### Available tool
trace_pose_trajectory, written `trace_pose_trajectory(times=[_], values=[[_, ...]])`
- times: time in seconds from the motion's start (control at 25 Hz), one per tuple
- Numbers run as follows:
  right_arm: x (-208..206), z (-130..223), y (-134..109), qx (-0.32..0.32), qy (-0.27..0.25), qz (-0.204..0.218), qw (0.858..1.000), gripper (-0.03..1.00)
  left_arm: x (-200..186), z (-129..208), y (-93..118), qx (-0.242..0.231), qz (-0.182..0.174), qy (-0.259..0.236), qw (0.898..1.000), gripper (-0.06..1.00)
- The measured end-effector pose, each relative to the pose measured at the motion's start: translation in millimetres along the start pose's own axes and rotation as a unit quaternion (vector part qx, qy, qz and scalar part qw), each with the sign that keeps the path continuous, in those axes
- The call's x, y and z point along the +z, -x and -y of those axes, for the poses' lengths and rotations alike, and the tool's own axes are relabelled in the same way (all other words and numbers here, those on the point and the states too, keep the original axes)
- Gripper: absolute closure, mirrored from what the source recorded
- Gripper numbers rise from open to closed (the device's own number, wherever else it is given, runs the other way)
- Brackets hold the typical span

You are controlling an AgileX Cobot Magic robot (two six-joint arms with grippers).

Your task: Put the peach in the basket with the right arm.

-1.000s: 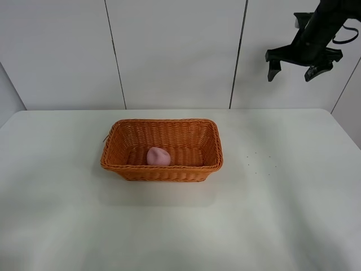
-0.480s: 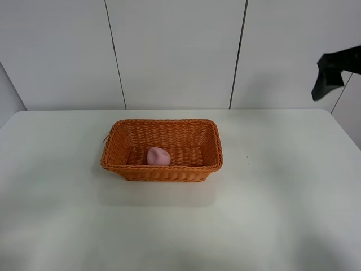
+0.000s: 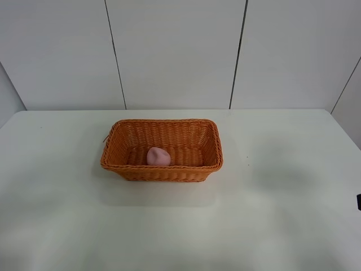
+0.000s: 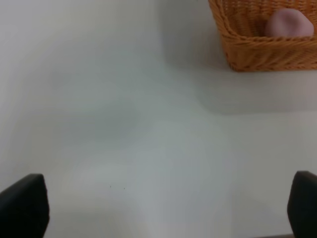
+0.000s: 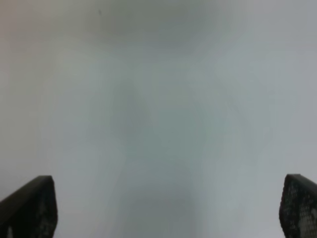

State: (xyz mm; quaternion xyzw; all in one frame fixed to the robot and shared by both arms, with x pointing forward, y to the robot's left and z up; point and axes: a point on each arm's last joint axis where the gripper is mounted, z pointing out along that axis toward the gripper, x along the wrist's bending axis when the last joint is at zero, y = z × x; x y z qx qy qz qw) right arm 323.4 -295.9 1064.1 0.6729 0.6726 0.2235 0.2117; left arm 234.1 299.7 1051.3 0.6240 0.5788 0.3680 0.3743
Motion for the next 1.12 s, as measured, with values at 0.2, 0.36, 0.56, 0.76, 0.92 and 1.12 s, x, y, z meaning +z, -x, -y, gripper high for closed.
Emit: trace_pose_trajectory(times=[0.2,0.36,0.56,0.76,0.92,1.12], values=[[-10,44,2,0.001,0.084,-0.003,0.996,0.27,0,0,0,0.000,0.000,0.000,1.000,-0.04],[-25,56,2,0.001,0.156,-0.006,0.988,0.27,0,0,0,0.000,0.000,0.000,1.000,-0.04],[-39,73,3,0.002,0.228,-0.009,0.974,0.27,0,0,0,0.000,0.000,0.000,1.000,-0.04],[-43,78,3,0.002,0.246,-0.010,0.969,0.27,0,0,0,0.000,0.000,0.000,1.000,-0.04],[-42,78,3,0.002,0.245,-0.010,0.969,0.27,0,0,0,0.000,0.000,0.000,1.000,-0.04],[-42,78,3,0.002,0.245,-0.010,0.969,0.27,0,0,0,0.000,0.000,0.000,1.000,-0.04]])
